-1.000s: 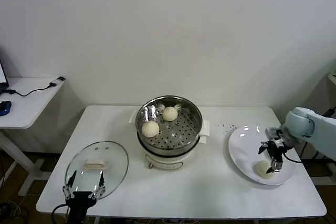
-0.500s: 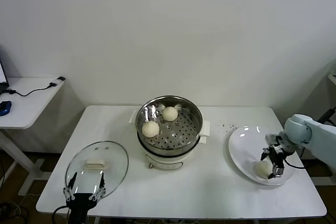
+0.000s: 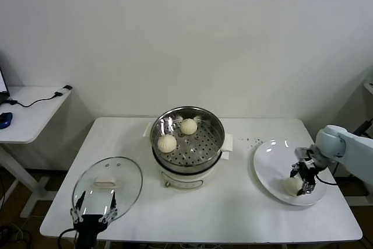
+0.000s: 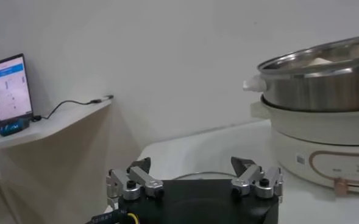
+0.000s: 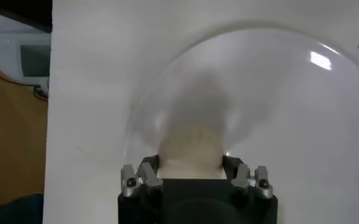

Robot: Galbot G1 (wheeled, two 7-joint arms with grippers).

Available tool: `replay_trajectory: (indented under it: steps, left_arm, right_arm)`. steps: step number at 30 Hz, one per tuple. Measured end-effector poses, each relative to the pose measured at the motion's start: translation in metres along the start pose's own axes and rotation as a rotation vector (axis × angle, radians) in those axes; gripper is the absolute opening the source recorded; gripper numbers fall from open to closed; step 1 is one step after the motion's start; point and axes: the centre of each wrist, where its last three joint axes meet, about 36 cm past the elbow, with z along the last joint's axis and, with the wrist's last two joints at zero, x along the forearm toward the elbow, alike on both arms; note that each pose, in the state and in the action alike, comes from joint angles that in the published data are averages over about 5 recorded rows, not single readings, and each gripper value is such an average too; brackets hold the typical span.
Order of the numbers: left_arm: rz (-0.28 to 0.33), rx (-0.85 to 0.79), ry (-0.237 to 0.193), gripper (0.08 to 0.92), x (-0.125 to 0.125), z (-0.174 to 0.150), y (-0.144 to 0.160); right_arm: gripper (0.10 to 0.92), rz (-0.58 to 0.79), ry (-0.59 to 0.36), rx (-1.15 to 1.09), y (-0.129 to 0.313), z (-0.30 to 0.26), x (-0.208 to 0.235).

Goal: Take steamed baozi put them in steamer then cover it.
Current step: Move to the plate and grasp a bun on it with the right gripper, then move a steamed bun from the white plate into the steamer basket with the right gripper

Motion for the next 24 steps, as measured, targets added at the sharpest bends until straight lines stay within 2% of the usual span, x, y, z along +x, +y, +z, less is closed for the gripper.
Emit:
replay_trajectory:
  steps: [6, 12, 19, 24]
  left_arm:
    - [0.003, -0.001, 0.0, 0.823, 0.0, 0.0, -0.001]
    - [0.01, -0.004, 0.005, 0.823, 0.0, 0.0, -0.002]
    - [0.018, -0.011, 0.0, 0.823, -0.002, -0.003, -0.004]
    - [0.017, -0.012, -0.004, 0.823, -0.002, -0.006, -0.004]
  right_arm:
    - [0.679, 0.039, 0.001, 0.176, -0.037, -0.031, 0.048]
    - [0.684, 0.098, 0.011, 0.4, -0.084, -0.085, 0.119]
    - [0.687, 0.165, 0.043, 0.706, -0.121, -0.176, 0.202]
    - [0.687, 0.174, 0.065, 0.924, -0.127, -0.253, 0.229]
